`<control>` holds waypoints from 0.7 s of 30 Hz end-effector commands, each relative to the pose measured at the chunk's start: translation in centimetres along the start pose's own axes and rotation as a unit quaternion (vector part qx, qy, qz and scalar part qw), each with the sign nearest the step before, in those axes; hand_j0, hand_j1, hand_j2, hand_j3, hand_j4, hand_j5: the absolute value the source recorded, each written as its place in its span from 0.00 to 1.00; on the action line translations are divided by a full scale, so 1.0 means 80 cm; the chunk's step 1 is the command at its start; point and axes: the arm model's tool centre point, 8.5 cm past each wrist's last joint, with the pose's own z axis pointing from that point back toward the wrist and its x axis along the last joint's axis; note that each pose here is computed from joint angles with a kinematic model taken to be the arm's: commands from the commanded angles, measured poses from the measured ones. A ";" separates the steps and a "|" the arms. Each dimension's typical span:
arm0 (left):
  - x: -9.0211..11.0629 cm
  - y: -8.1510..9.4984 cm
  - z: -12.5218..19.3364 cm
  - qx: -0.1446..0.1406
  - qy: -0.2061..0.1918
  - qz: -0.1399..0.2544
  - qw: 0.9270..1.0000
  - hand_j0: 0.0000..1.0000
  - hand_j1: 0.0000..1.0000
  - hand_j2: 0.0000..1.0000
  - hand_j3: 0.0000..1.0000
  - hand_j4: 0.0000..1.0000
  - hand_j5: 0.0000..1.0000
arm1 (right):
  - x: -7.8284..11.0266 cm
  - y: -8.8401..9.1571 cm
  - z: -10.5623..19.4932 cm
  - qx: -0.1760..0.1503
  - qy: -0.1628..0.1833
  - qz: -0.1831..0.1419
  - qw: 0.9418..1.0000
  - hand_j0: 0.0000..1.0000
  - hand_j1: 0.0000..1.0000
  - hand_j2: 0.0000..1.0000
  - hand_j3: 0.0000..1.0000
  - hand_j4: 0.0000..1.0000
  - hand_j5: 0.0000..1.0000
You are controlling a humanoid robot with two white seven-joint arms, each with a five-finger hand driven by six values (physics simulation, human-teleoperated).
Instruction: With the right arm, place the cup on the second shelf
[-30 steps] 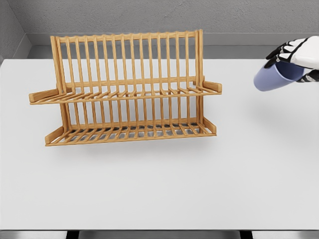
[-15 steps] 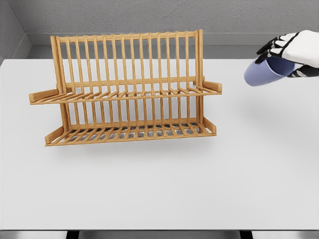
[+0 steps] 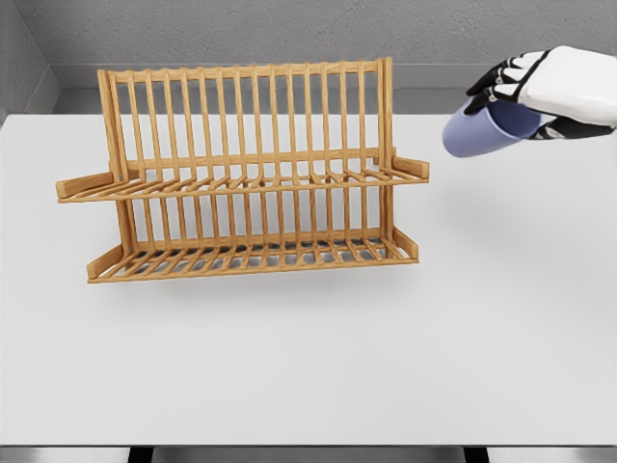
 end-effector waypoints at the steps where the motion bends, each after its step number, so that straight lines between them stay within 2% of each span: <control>1: 0.000 0.000 0.000 0.000 0.000 0.000 1.000 1.00 1.00 1.00 1.00 1.00 1.00 | 0.004 -0.002 -0.004 -0.005 -0.006 -0.002 1.000 0.65 0.65 0.65 0.65 0.65 0.65; 12: 0.000 0.000 0.000 0.000 0.000 0.000 1.000 1.00 1.00 1.00 1.00 1.00 1.00 | 0.018 -0.021 -0.020 -0.020 -0.028 0.015 0.999 0.65 0.65 0.65 0.65 0.65 0.65; 21: 0.000 0.000 0.000 0.000 0.000 0.000 1.000 1.00 1.00 1.00 1.00 1.00 1.00 | 0.034 -0.027 -0.043 -0.023 -0.055 0.022 0.998 0.65 0.65 0.65 0.65 0.65 0.65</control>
